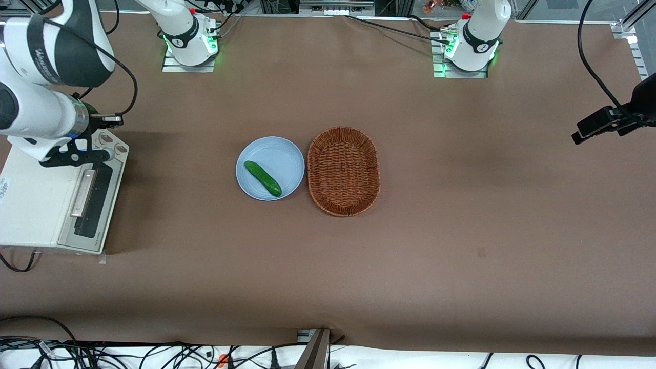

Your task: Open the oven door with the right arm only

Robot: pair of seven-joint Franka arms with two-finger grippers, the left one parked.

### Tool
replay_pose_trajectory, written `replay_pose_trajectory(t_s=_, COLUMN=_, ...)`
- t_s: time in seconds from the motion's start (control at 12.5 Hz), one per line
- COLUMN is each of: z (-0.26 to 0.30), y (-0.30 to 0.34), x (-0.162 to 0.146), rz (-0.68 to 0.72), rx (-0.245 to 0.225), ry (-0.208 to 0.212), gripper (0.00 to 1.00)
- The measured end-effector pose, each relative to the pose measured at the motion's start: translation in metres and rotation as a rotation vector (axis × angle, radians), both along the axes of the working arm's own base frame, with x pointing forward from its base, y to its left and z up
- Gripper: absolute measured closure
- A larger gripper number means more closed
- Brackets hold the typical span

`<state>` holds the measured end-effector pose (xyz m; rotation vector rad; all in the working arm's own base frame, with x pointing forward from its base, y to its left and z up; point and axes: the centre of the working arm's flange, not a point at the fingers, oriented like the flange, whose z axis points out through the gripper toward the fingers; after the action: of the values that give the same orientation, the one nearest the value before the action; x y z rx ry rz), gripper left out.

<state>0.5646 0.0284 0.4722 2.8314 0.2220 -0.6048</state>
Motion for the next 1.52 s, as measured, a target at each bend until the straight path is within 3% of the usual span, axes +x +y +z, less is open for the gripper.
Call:
replay_pose_trajectory(t_s=0.08, z=-0.009, y=-0.002, x=0.005, rz=0.011, rx=-0.025, ry=0.000, gripper=0.90)
replay_pose_trajectory(t_s=0.24, z=-0.029, y=-0.009, x=0.016, rz=0.043, rx=-0.089, ry=-0.004, gripper=0.95)
replay_pose_trajectory(t_s=0.64, z=-0.072, y=-0.027, x=0.043, rz=0.113, rx=-0.196, ry=-0.034, gripper=0.99)
replay_pose_trajectory(t_s=1.04, z=-0.093, y=-0.045, x=0.058, rz=0.152, rx=-0.242, ry=-0.068, gripper=0.99)
replay_pose_trajectory(t_s=1.52, z=-0.119, y=-0.075, x=0.066, rz=0.157, rx=-0.253, ry=-0.065, gripper=0.99)
